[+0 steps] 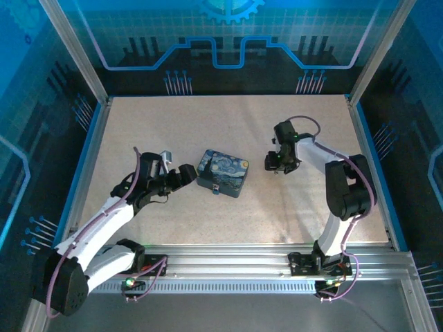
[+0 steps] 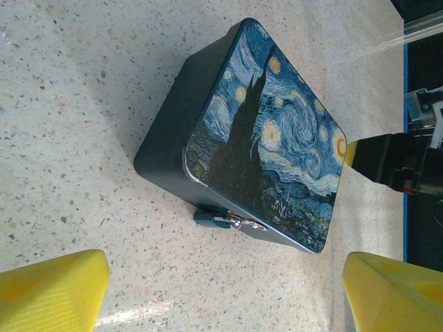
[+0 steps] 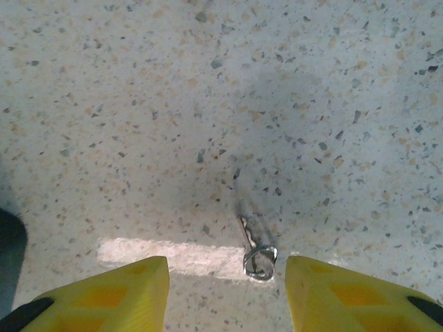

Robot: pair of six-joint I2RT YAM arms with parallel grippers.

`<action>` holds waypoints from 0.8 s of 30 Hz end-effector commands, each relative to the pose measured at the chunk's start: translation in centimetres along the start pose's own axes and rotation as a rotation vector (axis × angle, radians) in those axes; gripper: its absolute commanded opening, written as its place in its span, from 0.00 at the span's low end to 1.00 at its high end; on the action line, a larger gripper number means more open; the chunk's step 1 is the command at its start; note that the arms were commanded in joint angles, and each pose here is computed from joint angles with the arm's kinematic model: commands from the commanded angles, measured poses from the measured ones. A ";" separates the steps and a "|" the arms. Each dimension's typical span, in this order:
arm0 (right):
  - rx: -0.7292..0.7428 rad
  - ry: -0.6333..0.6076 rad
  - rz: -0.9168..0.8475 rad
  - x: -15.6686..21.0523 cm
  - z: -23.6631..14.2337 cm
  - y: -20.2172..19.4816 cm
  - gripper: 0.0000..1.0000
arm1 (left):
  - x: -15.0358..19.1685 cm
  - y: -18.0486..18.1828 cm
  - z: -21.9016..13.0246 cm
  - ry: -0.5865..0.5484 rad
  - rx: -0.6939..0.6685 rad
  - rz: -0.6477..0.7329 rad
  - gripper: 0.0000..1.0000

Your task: Unlock the padlock with the key

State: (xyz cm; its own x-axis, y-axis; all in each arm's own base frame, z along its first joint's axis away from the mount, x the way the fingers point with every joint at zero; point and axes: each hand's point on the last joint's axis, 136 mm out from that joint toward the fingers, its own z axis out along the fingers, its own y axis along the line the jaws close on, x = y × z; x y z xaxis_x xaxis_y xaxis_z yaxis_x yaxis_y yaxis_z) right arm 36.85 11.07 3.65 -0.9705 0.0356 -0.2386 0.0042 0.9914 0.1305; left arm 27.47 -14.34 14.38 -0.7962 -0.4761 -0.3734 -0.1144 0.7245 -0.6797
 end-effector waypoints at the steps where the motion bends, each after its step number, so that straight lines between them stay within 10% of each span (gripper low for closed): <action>1: 0.044 0.040 0.021 0.3 0.9 -1.0 0.49 | 0.4 1.0 -0.3 -0.002 -0.028 -0.028 0.89; 24: 0.100 0.078 0.059 3.1 1.4 -3.1 0.31 | 0.7 1.5 -0.5 -0.005 -0.042 -0.027 0.90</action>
State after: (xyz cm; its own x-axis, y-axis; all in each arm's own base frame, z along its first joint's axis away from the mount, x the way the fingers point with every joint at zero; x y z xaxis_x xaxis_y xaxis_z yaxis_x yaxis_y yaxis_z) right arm 35.98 9.64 1.51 -0.9742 0.0624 -0.2171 0.0477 0.9962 0.0727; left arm 26.72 -13.89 13.80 -0.7946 -0.4918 -0.3561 -0.1446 0.7228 -0.6757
